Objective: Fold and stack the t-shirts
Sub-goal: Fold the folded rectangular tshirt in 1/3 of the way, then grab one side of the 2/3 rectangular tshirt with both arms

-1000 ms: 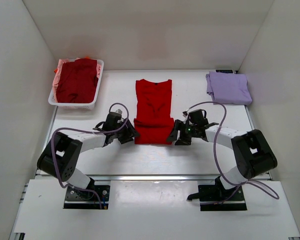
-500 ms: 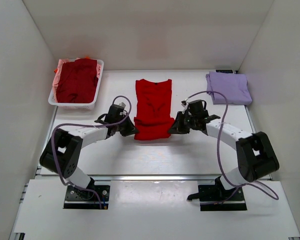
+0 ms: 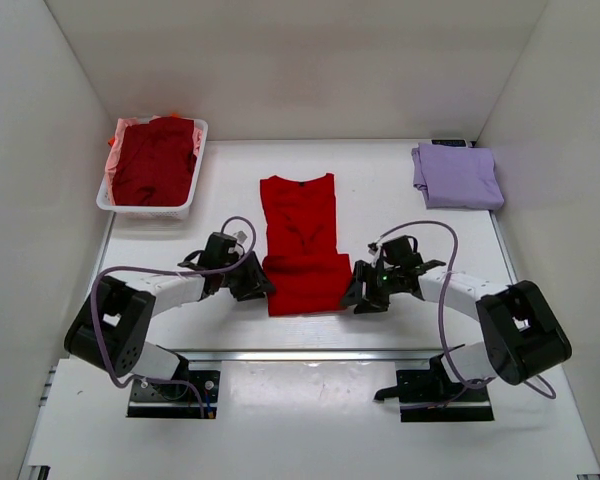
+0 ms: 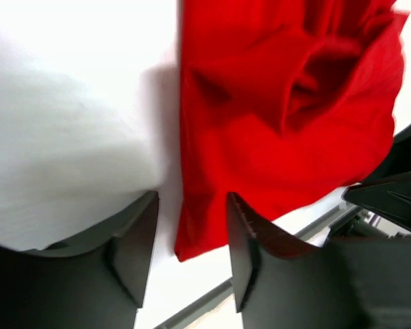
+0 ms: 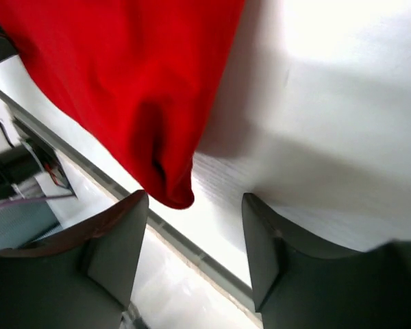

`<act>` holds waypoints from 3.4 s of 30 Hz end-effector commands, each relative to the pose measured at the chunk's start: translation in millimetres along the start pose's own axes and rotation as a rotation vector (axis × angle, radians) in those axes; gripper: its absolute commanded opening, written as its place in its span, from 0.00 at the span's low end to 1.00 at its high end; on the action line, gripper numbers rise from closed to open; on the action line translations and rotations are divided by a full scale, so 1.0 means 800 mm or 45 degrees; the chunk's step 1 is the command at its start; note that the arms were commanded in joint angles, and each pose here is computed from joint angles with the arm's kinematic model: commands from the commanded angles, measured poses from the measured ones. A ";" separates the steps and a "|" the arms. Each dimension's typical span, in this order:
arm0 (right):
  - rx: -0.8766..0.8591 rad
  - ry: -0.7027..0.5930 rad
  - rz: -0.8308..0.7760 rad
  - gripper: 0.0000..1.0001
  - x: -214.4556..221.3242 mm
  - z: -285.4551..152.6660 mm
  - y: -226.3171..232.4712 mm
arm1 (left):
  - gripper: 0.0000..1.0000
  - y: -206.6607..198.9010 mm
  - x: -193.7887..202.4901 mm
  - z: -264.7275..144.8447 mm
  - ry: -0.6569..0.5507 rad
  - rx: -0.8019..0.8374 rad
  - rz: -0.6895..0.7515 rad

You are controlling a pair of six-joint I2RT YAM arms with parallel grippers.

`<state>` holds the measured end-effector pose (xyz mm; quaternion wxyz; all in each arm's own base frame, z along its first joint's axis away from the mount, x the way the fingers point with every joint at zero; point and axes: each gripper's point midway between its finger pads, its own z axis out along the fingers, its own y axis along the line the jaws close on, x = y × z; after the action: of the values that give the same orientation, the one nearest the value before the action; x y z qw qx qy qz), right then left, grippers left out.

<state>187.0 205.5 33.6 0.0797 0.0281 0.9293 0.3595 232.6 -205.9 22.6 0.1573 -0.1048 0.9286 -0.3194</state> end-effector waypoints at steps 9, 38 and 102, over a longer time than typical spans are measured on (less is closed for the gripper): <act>-0.136 -0.273 -0.099 0.56 -0.130 -0.026 0.009 | 0.61 -0.029 -0.119 -0.029 -0.440 0.068 0.152; -0.174 -0.302 -0.265 0.00 -0.212 -0.016 0.045 | 0.00 -0.098 -0.172 -0.038 -0.571 0.351 0.189; -0.092 -0.144 -0.053 0.01 -0.038 0.032 0.014 | 0.00 -0.014 0.048 0.010 -0.095 -0.053 -0.146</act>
<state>233.4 224.3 25.3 0.1390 0.0374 0.9072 0.3954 220.9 -237.9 17.6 0.1919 -0.1820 0.9124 -0.3122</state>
